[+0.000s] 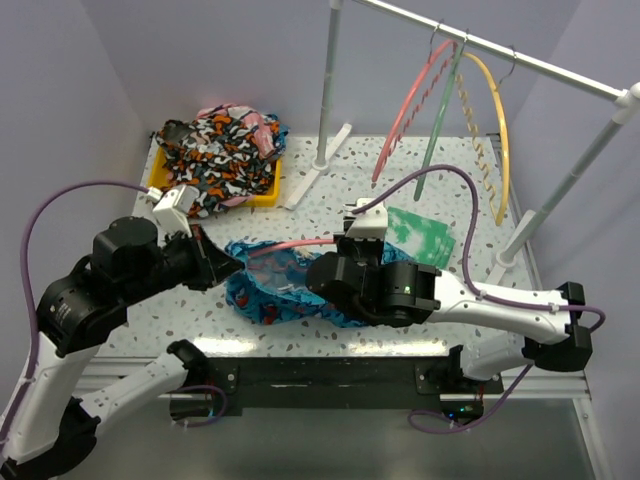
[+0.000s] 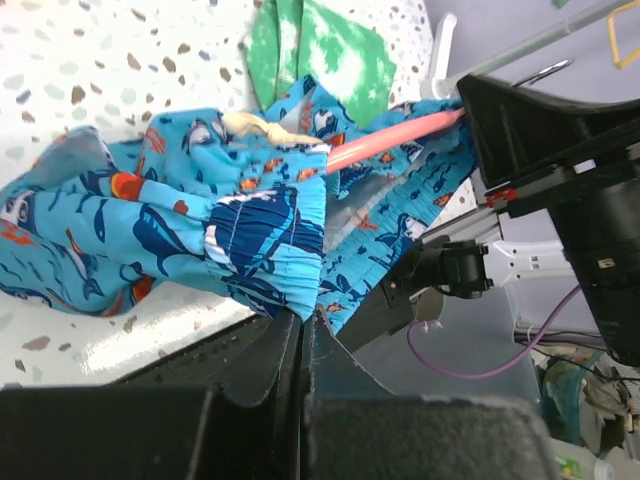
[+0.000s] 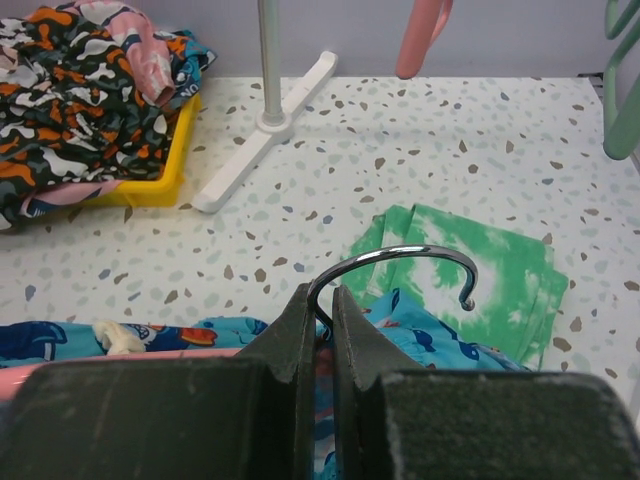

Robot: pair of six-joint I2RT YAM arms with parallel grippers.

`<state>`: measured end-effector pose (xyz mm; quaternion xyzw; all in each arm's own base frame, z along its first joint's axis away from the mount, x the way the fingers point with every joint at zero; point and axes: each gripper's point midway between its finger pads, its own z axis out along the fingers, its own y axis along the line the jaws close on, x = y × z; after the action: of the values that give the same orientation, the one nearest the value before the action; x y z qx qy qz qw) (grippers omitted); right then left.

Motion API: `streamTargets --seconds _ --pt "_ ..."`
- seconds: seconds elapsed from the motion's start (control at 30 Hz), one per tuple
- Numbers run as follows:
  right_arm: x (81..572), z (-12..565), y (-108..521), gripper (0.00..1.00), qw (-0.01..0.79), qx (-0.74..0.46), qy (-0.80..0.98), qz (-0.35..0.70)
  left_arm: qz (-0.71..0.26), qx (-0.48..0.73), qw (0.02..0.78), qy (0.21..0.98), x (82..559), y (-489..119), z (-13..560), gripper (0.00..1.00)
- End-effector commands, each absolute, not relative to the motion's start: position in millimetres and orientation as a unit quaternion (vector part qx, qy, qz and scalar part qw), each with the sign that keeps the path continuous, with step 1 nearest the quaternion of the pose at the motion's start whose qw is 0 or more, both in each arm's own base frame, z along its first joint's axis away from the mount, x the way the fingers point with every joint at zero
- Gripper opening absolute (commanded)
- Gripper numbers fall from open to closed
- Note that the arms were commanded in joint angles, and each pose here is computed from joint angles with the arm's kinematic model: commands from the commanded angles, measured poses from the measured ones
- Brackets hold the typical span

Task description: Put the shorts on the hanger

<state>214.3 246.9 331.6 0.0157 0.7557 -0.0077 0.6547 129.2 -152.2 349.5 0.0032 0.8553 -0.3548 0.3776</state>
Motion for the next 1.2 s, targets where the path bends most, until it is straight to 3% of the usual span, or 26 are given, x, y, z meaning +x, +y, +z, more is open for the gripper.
streamTargets --seconds 0.0,0.2,0.53,0.7,0.8,0.9,1.07,1.1,1.17 --pt "219 376 270 0.0 0.681 0.062 0.729 0.03 -0.398 -0.007 0.339 0.852 124 -170 341 0.0" --pt "221 403 302 0.0 0.685 0.042 0.725 0.059 -0.415 -0.021 0.348 0.84 134 -178 347 0.0" --pt "225 447 361 0.0 0.703 -0.046 0.702 0.103 -0.373 -0.074 0.452 0.807 182 -163 395 0.0" --pt "227 485 381 0.0 0.724 -0.074 0.676 0.118 -0.343 -0.074 0.521 0.778 191 -143 446 0.0" --pt "245 477 389 0.0 0.717 -0.062 0.683 0.127 -0.306 -0.073 0.55 0.774 195 -128 459 0.0" --pt "270 452 391 0.0 0.686 -0.069 0.709 0.148 -0.271 -0.057 0.541 0.794 200 -126 440 0.0" --pt "269 448 397 0.0 0.683 -0.094 0.7 0.185 -0.204 -0.035 0.534 0.82 214 -120 407 0.0" --pt "270 444 395 0.0 0.681 -0.1 0.704 0.178 -0.191 -0.027 0.539 0.82 216 -117 407 0.01" --pt "270 431 391 0.0 0.677 -0.113 0.71 0.16 -0.175 -0.009 0.547 0.819 218 -115 407 0.13"
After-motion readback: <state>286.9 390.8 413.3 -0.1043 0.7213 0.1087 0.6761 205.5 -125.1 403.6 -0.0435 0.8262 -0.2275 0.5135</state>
